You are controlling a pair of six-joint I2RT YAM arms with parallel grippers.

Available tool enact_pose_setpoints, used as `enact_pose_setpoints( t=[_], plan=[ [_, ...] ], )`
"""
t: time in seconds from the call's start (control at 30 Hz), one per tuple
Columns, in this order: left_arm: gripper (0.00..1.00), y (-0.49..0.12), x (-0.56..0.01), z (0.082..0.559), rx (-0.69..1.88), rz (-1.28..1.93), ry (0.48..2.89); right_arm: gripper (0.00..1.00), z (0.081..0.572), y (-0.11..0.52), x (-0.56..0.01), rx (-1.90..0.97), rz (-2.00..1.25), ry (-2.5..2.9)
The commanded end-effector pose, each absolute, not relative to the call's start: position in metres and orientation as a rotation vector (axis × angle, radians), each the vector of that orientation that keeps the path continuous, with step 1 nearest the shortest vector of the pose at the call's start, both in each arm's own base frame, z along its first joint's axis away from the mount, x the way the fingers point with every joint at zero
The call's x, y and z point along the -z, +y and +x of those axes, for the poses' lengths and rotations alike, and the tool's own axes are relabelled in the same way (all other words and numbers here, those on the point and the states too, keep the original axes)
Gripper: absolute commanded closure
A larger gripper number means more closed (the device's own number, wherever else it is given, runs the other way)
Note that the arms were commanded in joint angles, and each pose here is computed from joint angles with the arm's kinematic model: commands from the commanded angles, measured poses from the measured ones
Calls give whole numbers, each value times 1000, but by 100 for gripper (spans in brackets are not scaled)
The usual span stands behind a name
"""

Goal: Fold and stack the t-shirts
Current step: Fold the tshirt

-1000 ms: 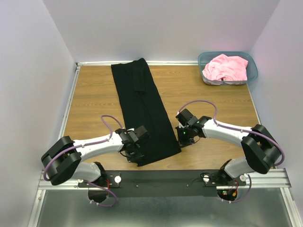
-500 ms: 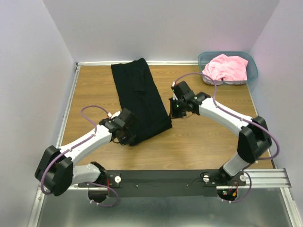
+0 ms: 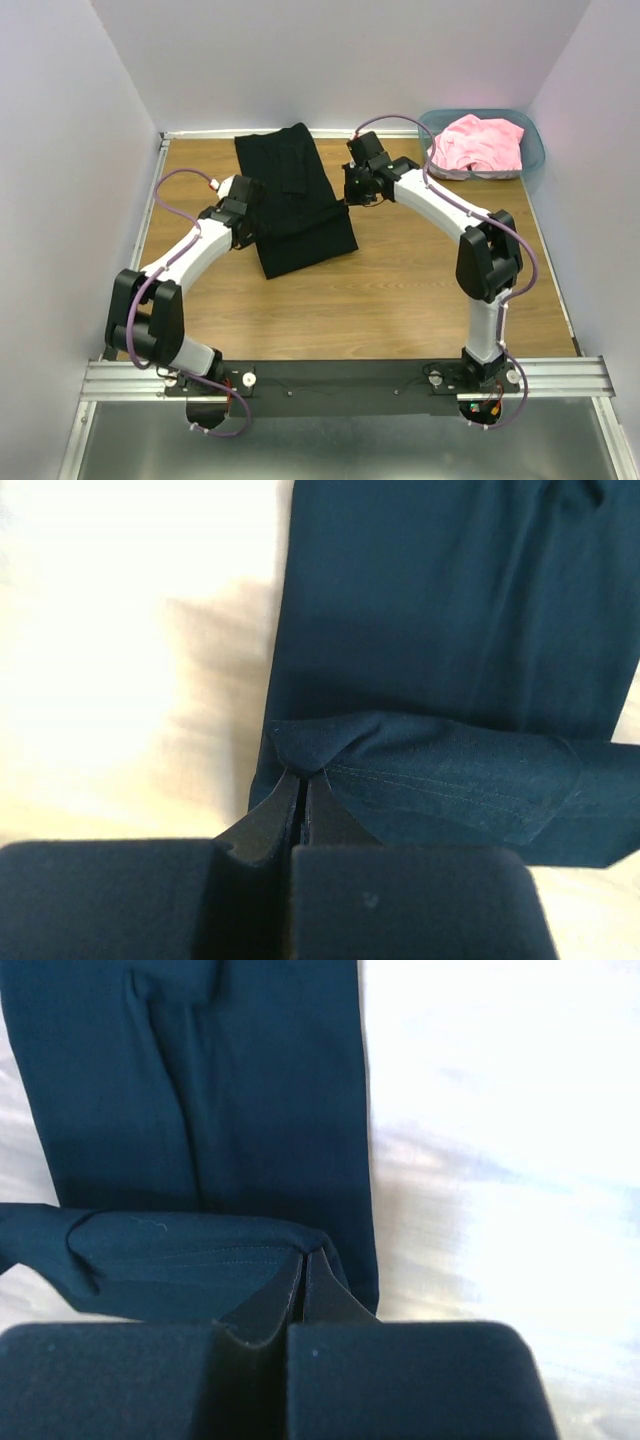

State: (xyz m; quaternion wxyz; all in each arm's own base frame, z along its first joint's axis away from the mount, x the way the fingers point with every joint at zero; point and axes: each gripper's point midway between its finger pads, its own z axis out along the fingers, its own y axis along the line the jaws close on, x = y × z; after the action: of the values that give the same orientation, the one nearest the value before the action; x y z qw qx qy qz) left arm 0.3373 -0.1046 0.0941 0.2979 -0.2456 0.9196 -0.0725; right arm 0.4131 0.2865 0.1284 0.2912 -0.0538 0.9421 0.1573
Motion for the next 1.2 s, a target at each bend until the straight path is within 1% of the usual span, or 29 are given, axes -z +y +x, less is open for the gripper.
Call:
enact_pose_setpoints(
  t=[0.0,0.2,0.6,1.17],
  plan=[
    [100,-84,-92,363,67,-594,2403,100,451,279,-130,-331,-116,2435],
    [100,-82,-73,380,37,-591,2437,99,468,277,-112,-319,-87,2441],
    [100,-77,-69,395,34,-598,2411,99,493,279,-104,-321,-61,2410],
    [100,-67,-45,400,-20,-648,2422,99,509,275,-72,-277,-70,2428]
  ],
)
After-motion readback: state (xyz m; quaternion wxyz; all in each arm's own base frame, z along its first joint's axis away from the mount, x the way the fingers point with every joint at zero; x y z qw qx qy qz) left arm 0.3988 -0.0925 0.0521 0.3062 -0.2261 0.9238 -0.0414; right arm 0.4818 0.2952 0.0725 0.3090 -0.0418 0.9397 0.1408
